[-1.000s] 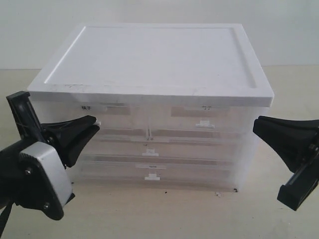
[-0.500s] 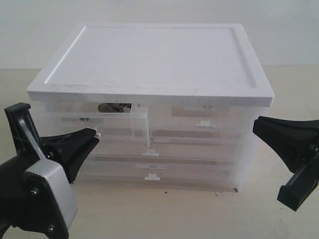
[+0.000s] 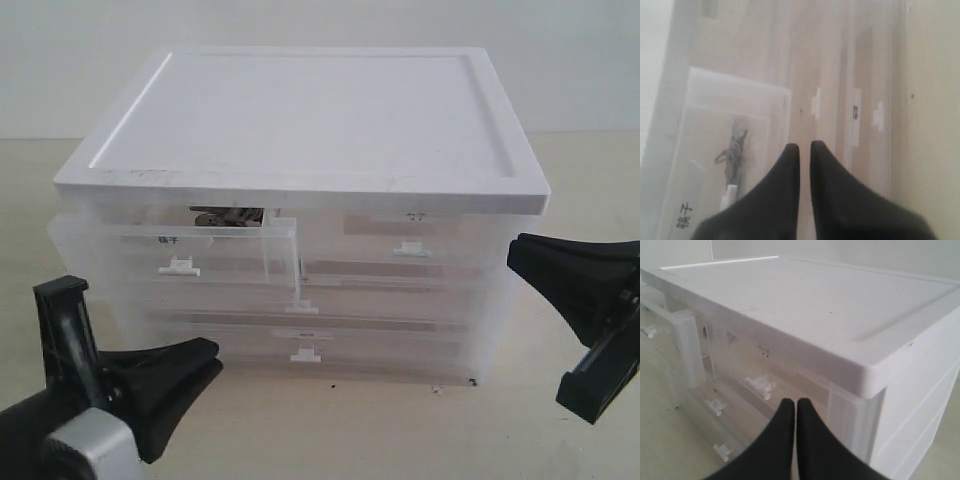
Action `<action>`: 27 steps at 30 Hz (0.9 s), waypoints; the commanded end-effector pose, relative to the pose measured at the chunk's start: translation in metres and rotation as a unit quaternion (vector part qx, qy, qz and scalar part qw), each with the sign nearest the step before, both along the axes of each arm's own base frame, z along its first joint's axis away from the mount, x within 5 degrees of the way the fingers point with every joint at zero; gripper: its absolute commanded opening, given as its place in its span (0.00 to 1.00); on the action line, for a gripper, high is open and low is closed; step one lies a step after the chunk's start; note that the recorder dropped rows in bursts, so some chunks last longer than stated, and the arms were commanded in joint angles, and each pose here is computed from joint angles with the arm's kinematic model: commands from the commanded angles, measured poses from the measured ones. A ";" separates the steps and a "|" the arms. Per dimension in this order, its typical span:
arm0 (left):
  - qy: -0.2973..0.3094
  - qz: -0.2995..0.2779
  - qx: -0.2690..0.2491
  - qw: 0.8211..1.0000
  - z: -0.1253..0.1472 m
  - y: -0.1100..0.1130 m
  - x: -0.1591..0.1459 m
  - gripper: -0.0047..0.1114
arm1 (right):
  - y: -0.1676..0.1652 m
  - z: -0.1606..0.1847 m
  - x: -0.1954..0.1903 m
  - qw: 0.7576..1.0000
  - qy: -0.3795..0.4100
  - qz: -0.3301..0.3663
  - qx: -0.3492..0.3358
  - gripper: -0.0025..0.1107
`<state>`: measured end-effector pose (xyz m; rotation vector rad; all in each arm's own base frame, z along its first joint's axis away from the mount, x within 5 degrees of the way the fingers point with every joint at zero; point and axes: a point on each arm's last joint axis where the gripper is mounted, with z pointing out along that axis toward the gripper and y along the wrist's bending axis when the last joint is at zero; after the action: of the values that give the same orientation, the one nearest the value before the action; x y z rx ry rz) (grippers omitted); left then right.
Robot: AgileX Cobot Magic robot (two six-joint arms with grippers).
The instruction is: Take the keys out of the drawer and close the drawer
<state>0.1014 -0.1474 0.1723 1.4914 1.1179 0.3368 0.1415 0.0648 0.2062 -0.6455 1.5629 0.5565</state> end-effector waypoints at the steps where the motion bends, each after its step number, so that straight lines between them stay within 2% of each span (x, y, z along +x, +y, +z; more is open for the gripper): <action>1: 0.135 -0.004 -0.187 0.973 0.034 -0.018 -0.010 0.08 | 0.001 0.002 0.001 1.000 -0.005 0.003 0.004 0.02; 3: 0.214 -0.031 -0.202 0.955 0.072 -0.037 -0.015 0.08 | 0.001 0.002 0.001 1.000 -0.005 0.003 0.004 0.02; 4: 0.230 -0.034 -0.199 0.952 0.084 -0.041 -0.015 0.09 | 0.001 0.002 0.001 1.000 -0.005 0.003 0.004 0.02; 6: 0.230 -0.031 -0.199 0.952 0.119 -0.051 -0.008 0.19 | 0.001 0.002 0.001 1.000 -0.005 0.003 0.004 0.02; 7: 0.224 -0.002 -0.188 0.956 0.131 -0.052 0.001 0.29 | 0.001 0.002 0.001 1.000 -0.004 0.005 0.003 0.02; 8: 0.220 0.048 -0.211 0.951 0.141 -0.052 0.011 0.36 | 0.001 0.002 0.000 1.000 -0.002 0.007 0.003 0.02; 9: 0.187 0.118 -0.216 0.951 0.147 -0.048 0.022 0.45 | 0.001 0.001 0.000 1.000 0.001 0.009 0.004 0.02; 10: 0.174 0.148 -0.213 0.950 0.148 -0.047 0.027 0.48 | 0.001 0.001 0.000 1.000 0.002 0.010 0.005 0.02; 13: 0.144 0.215 -0.201 0.945 0.147 -0.046 0.037 0.48 | 0.002 0.002 0.000 1.000 0.002 0.011 0.007 0.02; 16: 0.109 0.291 -0.206 0.928 0.155 -0.043 0.046 0.48 | 0.002 0.002 0.000 1.000 0.000 0.013 0.009 0.02; 18: 0.108 0.283 -0.211 0.929 0.162 -0.047 0.047 0.48 | 0.002 0.003 -0.001 1.000 -0.002 0.015 0.011 0.02; 21: 0.139 0.218 -0.254 0.932 0.180 -0.059 0.048 0.46 | 0.002 0.003 -0.001 1.000 -0.002 0.015 0.011 0.02; 24: 0.189 0.139 -0.311 0.921 0.196 -0.071 0.047 0.37 | 0.002 0.003 -0.001 1.000 -0.002 0.015 0.011 0.02; 27: 0.229 0.105 -0.349 0.903 0.201 -0.075 0.049 0.34 | 0.002 0.003 -0.001 1.000 -0.002 0.016 0.010 0.02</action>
<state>0.1511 -0.2189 0.3658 0.8385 1.5810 -0.1233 0.1401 0.0663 0.2068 -0.6532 1.5555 0.5835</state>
